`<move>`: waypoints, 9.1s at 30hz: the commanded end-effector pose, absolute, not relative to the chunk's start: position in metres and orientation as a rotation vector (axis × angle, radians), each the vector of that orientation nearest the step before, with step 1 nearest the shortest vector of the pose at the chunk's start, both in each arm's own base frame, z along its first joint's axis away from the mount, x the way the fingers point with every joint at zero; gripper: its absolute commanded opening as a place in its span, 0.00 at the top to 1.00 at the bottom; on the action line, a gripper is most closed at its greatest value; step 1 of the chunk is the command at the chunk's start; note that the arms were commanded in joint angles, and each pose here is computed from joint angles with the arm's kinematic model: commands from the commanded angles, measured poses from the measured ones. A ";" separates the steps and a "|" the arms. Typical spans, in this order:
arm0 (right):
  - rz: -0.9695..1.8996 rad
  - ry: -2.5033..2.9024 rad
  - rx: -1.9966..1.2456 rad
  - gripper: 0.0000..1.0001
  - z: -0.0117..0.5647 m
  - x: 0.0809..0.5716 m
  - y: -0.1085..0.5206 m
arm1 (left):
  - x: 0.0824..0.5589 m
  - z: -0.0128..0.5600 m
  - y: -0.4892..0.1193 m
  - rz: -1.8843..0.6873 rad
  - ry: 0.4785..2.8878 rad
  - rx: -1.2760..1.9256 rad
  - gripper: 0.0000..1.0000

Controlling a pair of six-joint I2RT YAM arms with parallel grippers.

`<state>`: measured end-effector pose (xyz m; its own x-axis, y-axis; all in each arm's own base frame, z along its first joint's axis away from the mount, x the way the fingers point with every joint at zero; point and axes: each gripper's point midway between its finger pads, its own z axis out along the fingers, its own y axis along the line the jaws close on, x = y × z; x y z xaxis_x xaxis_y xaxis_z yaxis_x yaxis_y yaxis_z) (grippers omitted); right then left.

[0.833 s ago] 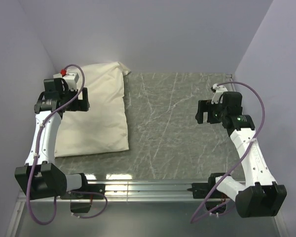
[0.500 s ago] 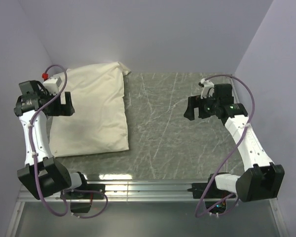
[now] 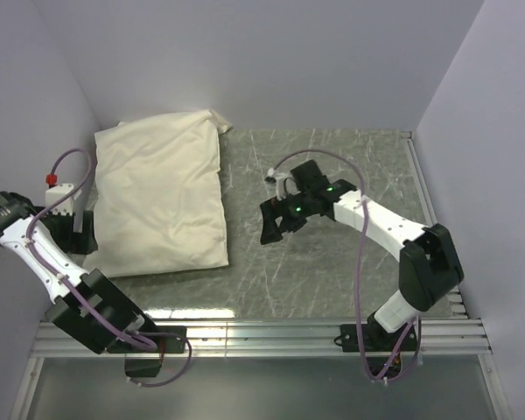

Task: Put the pillow into the pillowcase

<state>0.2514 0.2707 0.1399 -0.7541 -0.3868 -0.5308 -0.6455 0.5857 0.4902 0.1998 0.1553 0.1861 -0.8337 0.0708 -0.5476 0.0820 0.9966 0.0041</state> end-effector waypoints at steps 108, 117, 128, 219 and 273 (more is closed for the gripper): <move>0.341 0.965 -0.073 1.00 0.674 0.216 0.034 | 0.297 0.641 -0.146 -0.666 1.012 0.612 0.99; 0.054 0.935 0.131 1.00 0.657 0.250 -0.033 | 0.312 0.531 -0.276 -0.913 1.215 0.800 0.99; 0.103 1.274 0.052 1.00 0.519 0.449 -0.011 | 0.331 0.337 -0.254 -0.962 1.787 0.479 1.00; 0.453 2.705 -0.431 0.20 0.133 0.368 0.103 | 0.538 0.134 0.027 -0.034 2.389 -0.450 0.01; 0.463 2.700 -0.459 0.23 0.138 0.366 0.105 | 0.451 0.103 -0.003 -0.002 2.308 1.451 1.00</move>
<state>0.3698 0.0864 0.1236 -0.8956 -0.2674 -0.3554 -0.3526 0.9140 0.2007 0.4965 -0.0088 0.0650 -0.6366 0.6412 -0.4285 0.6460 0.7468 0.1577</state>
